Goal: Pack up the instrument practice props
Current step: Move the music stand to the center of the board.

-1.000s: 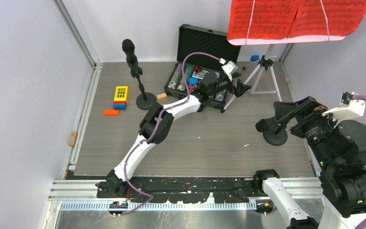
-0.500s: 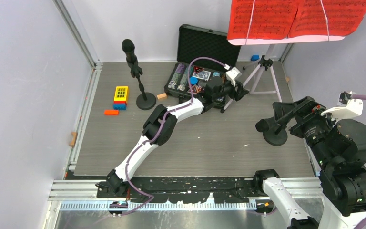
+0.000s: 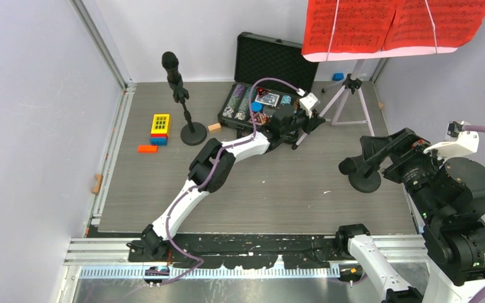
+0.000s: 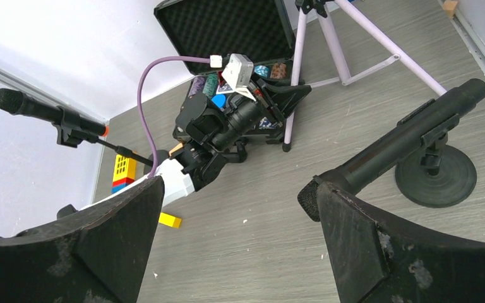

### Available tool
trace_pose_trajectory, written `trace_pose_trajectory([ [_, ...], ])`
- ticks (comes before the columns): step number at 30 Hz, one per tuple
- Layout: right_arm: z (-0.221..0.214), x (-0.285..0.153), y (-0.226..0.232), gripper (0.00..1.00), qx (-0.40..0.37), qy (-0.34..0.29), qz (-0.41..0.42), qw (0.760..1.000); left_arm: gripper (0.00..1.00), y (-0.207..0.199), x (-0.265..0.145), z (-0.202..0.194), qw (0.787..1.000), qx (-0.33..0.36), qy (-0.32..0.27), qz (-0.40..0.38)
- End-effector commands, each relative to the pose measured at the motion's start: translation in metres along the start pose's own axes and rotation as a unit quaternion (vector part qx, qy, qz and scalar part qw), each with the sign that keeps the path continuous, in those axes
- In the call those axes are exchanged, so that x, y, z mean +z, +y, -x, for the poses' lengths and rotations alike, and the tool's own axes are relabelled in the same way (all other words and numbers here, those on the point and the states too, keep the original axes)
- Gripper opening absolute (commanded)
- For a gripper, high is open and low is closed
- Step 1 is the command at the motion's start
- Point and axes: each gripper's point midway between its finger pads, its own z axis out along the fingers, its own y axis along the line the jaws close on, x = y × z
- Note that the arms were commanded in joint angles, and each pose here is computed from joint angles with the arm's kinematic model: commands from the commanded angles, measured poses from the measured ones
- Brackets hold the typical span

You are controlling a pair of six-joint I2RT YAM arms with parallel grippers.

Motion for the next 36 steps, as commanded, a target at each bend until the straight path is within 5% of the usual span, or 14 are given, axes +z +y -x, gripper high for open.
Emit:
trace_pose_trajectory([
  [1, 0.005, -0.003, 0.002, 0.96, -0.008, -0.014, 0.008, 1.0, 0.07, -0.025, -0.01, 0.01, 0.999, -0.024, 0.028, -0.026],
  [5, 0.004, -0.003, 0.002, 0.96, -0.007, -0.013, 0.008, 1.0, 0.0, -0.034, -0.019, 0.005, 0.999, -0.019, 0.04, -0.023],
  [36, 0.001, -0.007, -0.001, 0.96, -0.005, -0.017, 0.009, 1.0, 0.0, -0.105, -0.103, -0.032, 0.992, -0.069, 0.097, -0.039],
])
